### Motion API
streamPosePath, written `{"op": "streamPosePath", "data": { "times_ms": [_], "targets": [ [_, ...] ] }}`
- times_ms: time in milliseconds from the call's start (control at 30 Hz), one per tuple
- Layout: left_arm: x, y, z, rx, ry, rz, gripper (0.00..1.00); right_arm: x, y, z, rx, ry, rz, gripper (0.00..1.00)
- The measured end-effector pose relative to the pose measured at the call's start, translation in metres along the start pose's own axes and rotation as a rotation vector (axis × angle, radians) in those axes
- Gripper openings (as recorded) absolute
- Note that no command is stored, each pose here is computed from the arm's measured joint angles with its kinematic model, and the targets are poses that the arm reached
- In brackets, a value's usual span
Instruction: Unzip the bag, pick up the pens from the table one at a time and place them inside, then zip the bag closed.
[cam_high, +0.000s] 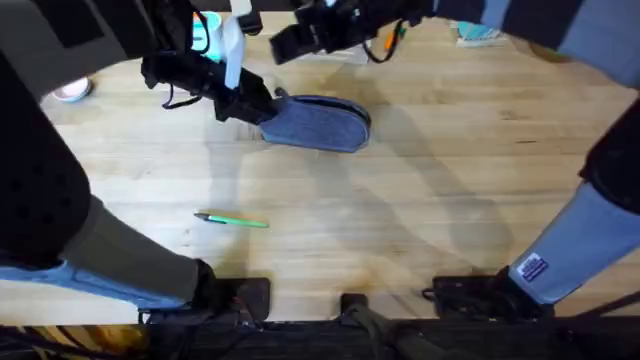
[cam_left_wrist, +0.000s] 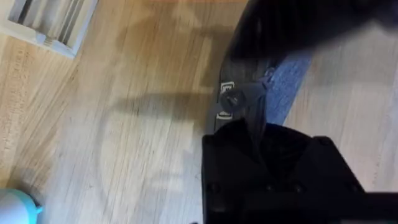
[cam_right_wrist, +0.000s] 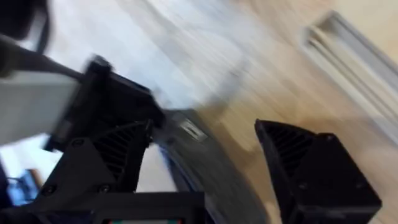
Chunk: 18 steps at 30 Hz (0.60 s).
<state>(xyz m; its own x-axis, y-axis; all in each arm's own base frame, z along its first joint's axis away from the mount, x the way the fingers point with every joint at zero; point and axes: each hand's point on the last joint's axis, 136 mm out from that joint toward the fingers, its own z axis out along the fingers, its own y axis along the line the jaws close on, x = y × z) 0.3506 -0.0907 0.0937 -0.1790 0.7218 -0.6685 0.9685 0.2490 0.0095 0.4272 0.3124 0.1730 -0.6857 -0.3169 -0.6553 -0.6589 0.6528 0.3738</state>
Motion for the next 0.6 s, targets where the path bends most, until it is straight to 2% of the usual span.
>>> {"op": "streamPosePath", "data": {
  "times_ms": [100, 200, 233, 433, 467, 600],
  "targets": [
    [0.0, 0.0, 0.0, 0.0, 0.0, 0.0, 0.043, 0.011, -0.026, -0.022, 0.13, 0.06, -0.034, 0.997],
    [0.0, 0.0, 0.0, 0.0, 0.0, 0.0, 0.043, 0.016, -0.038, -0.047, 0.22, 0.098, -0.092, 0.997],
    [0.0, 0.0, 0.0, 0.0, 0.0, 0.0, 0.043, 0.016, -0.035, -0.073, 0.265, 0.113, -0.137, 0.997],
    [0.0, 0.0, 0.0, 0.0, 0.0, 0.0, 0.043, 0.012, -0.015, -0.121, 0.304, 0.096, -0.188, 0.997],
    [0.0, 0.0, 0.0, 0.0, -0.001, 0.002, 0.093, 0.011, -0.012, -0.129, 0.308, 0.089, -0.194, 0.997],
    [-0.003, -0.002, 0.001, 0.007, -0.007, 0.009, 0.713, 0.006, -0.001, -0.147, 0.316, 0.057, -0.216, 0.997]
  ]
}}
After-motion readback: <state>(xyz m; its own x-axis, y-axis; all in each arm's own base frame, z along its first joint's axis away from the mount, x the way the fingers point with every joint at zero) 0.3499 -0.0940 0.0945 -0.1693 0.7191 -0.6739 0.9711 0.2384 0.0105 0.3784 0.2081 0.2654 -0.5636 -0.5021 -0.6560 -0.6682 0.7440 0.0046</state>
